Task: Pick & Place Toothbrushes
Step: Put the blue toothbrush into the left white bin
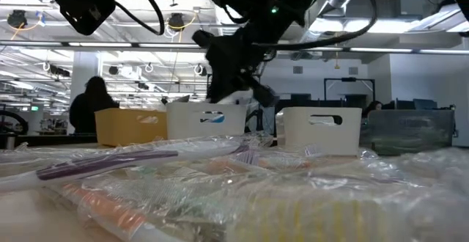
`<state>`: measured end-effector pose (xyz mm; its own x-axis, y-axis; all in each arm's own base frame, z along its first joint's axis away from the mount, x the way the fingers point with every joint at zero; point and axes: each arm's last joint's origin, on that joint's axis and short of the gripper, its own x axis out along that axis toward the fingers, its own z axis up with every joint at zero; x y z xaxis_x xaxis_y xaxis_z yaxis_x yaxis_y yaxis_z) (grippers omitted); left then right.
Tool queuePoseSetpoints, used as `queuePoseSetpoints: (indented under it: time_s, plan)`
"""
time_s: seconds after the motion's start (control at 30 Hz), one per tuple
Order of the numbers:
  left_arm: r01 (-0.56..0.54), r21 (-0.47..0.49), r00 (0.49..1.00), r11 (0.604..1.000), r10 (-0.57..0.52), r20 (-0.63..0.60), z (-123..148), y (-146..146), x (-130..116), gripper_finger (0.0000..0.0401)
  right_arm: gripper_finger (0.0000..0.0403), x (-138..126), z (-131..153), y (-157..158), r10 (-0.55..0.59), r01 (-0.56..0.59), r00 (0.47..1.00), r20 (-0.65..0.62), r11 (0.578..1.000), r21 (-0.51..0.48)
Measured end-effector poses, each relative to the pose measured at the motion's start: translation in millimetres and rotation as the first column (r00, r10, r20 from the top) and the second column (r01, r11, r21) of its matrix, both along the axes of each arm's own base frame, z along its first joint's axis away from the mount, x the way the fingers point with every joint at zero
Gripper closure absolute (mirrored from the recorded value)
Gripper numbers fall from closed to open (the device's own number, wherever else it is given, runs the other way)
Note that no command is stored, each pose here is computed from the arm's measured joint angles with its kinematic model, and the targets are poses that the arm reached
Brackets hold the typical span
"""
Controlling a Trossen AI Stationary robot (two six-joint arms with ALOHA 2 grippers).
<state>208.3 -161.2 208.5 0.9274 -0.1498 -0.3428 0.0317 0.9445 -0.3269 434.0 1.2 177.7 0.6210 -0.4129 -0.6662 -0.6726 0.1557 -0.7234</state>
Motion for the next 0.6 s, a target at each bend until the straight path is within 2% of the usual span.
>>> queuePoseSetpoints:
  time_s: [0.33, 0.6]
  plan:
    - [0.012, 0.014, 1.0, 1.0, -0.012, 0.001, 0, -2, -1, 0.0193, 0.0397, 4, 1, 12, 0.078, -0.077, 0.997, 0.012, 0.994, -0.083]
    - [0.012, 0.007, 1.0, 1.0, -0.012, 0.008, 1, -2, -1, 0.0193, 0.0393, 5, 0, 9, 0.108, -0.107, 0.994, 0.015, 0.993, -0.043]
